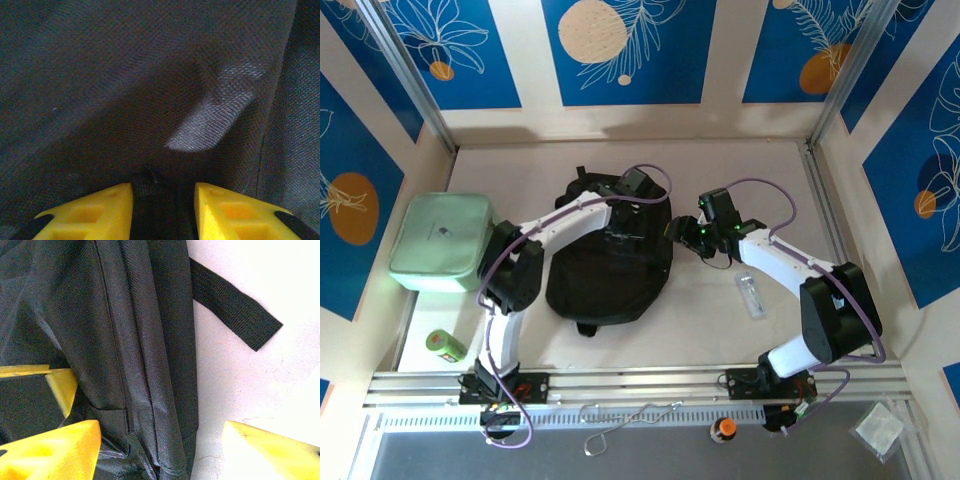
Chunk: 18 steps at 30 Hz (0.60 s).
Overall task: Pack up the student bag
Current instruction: Unzip the student bag at the center of the table.
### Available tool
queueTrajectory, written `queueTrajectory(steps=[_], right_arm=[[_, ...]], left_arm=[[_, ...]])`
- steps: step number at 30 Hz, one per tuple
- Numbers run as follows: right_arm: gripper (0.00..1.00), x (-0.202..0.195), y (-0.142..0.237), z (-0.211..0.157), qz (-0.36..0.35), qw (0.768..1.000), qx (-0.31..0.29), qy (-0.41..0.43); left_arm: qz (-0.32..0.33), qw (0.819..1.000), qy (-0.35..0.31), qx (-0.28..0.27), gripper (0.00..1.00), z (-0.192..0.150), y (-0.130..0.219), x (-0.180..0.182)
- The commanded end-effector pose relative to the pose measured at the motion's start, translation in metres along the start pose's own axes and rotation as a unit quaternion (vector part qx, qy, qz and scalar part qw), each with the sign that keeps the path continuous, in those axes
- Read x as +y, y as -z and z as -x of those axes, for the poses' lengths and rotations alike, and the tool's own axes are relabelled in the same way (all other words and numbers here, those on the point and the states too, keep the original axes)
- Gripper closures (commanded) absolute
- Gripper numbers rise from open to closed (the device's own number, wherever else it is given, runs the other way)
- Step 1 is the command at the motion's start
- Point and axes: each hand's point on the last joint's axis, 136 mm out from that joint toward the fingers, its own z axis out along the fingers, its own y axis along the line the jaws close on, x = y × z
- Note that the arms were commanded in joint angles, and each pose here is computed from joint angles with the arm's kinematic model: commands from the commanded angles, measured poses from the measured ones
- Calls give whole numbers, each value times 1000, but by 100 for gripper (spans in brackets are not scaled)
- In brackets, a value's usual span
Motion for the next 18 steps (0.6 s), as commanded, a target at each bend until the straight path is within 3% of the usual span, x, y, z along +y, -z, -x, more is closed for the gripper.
queueTrajectory(steps=[1,4,9,18], right_arm=[[35,-2,-3,-4,8,1000,9,-14],[35,0,-5,-5,14,1000,15,-19],[35,-4,-8,-9,9,999,20,-26],[35,-12,-8,-13,0,999,20,-36]], left_arm=[[29,998,-43,33,61,-12,-10,-5],[73,994,-65,53,62,-20,-24,2],[78,994,-62,47,75,-19,-28,2],[28,999,-44,-11,97,5,13,-12]])
